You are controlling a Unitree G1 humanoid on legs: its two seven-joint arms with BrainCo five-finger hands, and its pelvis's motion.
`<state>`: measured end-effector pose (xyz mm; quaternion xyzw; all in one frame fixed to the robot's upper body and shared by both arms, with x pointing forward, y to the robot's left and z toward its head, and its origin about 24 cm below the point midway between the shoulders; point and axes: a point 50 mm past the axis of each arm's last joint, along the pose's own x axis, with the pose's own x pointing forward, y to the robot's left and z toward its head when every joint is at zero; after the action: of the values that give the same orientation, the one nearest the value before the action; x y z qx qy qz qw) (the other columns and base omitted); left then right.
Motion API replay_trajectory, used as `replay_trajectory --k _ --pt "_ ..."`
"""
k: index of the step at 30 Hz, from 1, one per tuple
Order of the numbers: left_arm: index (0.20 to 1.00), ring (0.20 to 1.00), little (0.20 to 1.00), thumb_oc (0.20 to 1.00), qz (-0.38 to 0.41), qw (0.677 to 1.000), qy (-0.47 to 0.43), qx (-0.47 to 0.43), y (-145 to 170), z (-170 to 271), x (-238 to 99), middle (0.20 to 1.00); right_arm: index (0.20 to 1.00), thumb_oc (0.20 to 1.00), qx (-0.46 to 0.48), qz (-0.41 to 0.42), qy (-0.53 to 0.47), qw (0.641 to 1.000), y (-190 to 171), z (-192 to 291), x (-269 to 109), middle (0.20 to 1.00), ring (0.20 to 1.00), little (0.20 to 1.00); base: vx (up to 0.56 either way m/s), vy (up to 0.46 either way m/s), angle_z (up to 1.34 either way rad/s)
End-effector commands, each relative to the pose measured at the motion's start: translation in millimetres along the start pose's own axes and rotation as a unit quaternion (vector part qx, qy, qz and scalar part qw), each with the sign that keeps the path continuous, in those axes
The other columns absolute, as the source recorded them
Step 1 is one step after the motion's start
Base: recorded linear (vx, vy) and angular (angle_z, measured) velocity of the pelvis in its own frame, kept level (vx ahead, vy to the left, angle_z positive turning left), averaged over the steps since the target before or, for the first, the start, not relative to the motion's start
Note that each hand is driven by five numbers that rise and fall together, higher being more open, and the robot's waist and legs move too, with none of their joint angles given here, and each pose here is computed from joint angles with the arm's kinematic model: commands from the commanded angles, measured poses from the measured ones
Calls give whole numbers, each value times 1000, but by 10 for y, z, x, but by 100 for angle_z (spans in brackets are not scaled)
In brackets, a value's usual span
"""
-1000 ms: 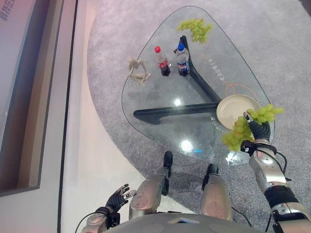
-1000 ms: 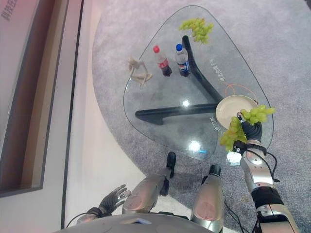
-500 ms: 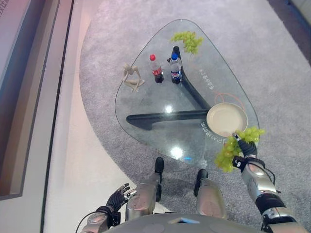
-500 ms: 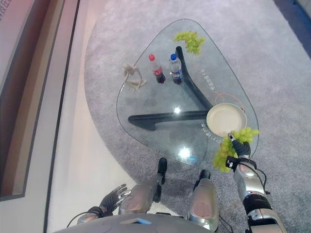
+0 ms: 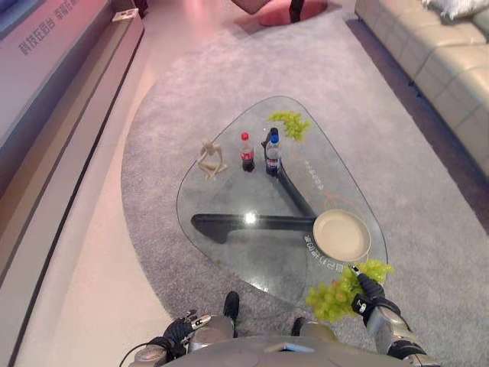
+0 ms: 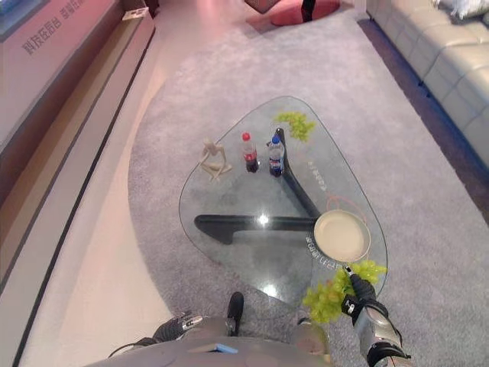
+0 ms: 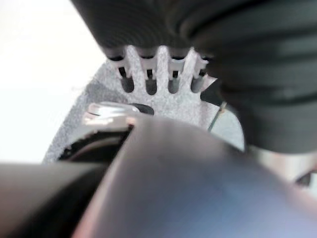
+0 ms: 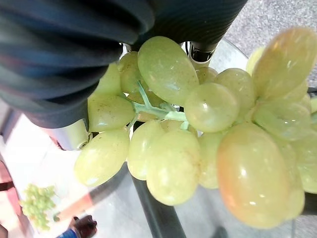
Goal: Pick up fruits into the plate
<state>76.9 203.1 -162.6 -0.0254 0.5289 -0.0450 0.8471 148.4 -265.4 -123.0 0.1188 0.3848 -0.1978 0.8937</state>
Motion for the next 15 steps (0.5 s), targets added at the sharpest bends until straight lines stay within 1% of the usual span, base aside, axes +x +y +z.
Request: replay_trajectory --k 1,7,15 --pt "1000 1000 1000 1000 15 1000 -10 3 71 190 51 1000 200 200 4 42 -37 998 141 244 58 200 200 200 13 18 11" --pt "1000 1000 1000 1000 31 999 16 0 142 97 24 1000 200 200 -2 52 -14 999 157 92 43 200 200 200 19 20 6" --pt "1000 1000 1000 1000 44 998 36 -5 237 24 -18 1000 200 200 -26 53 -22 998 142 60 26 200 200 200 41 18 8"
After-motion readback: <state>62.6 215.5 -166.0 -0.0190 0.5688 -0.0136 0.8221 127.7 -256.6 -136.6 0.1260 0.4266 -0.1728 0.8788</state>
